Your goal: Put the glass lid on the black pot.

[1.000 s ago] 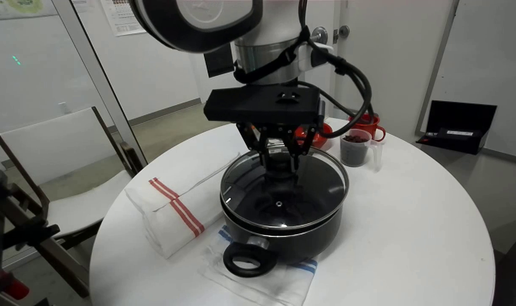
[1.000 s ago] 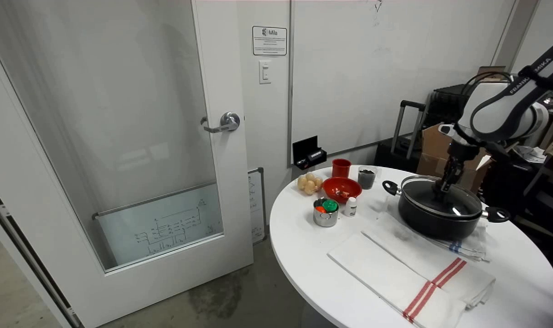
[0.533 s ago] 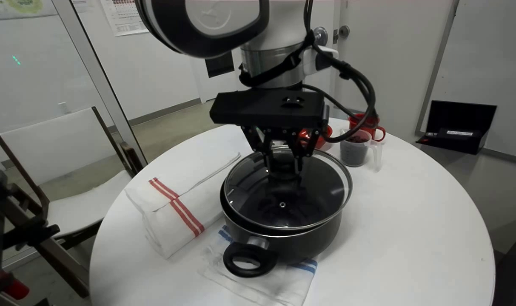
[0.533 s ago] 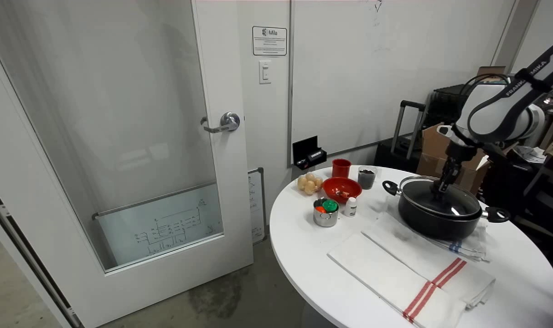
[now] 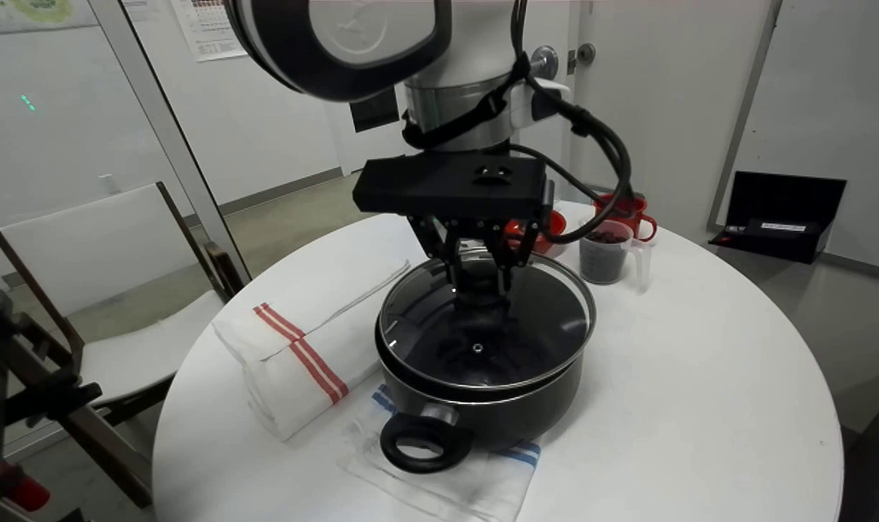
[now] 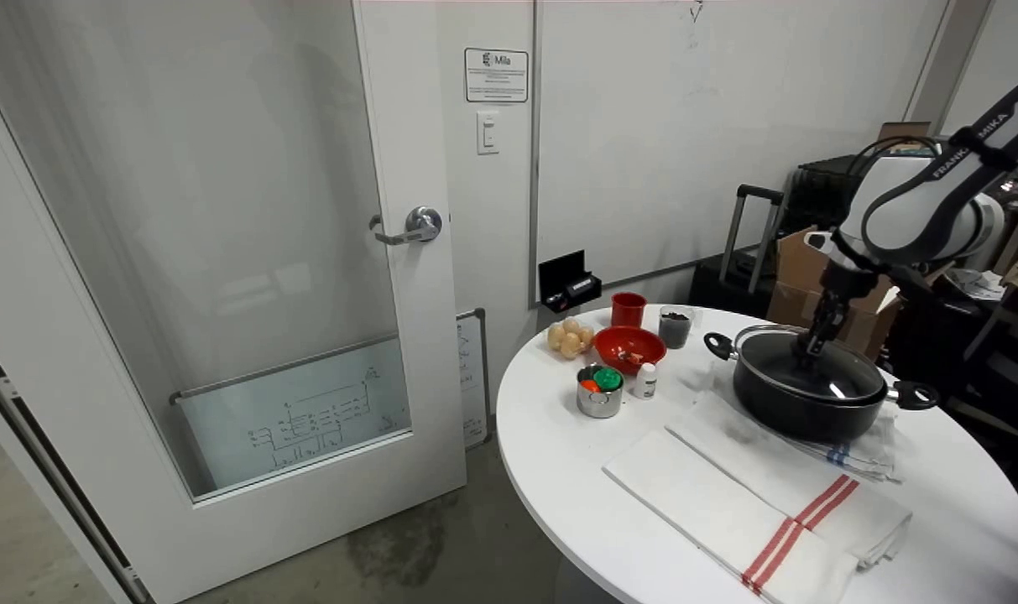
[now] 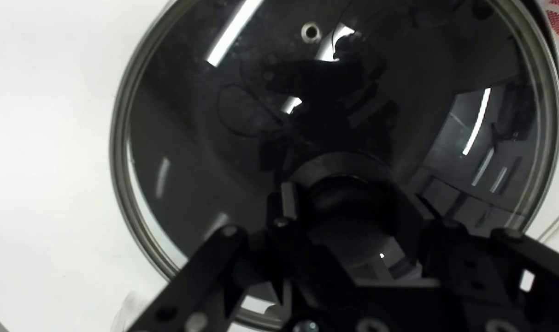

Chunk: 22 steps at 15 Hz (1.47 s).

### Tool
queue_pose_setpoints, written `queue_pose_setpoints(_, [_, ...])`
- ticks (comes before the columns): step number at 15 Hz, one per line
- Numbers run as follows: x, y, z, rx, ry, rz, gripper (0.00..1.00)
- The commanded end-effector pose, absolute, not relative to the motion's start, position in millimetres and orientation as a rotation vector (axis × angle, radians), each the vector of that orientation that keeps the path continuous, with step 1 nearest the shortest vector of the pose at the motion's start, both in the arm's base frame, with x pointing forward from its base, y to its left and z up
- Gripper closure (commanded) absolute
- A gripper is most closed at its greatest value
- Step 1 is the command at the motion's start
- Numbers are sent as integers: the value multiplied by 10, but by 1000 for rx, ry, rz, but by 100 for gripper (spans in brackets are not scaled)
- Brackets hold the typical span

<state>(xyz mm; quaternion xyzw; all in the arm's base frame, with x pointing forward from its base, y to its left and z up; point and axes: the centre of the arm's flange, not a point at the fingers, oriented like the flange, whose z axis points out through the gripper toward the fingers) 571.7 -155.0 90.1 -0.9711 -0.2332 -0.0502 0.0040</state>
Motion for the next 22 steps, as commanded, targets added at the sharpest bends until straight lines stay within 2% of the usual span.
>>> queue_pose_setpoints(1, [5602,-1411,1001,-3044,-747,-205,74])
queue_pose_setpoints(22, [5362,-1537,995,-3063,-696,-218,74])
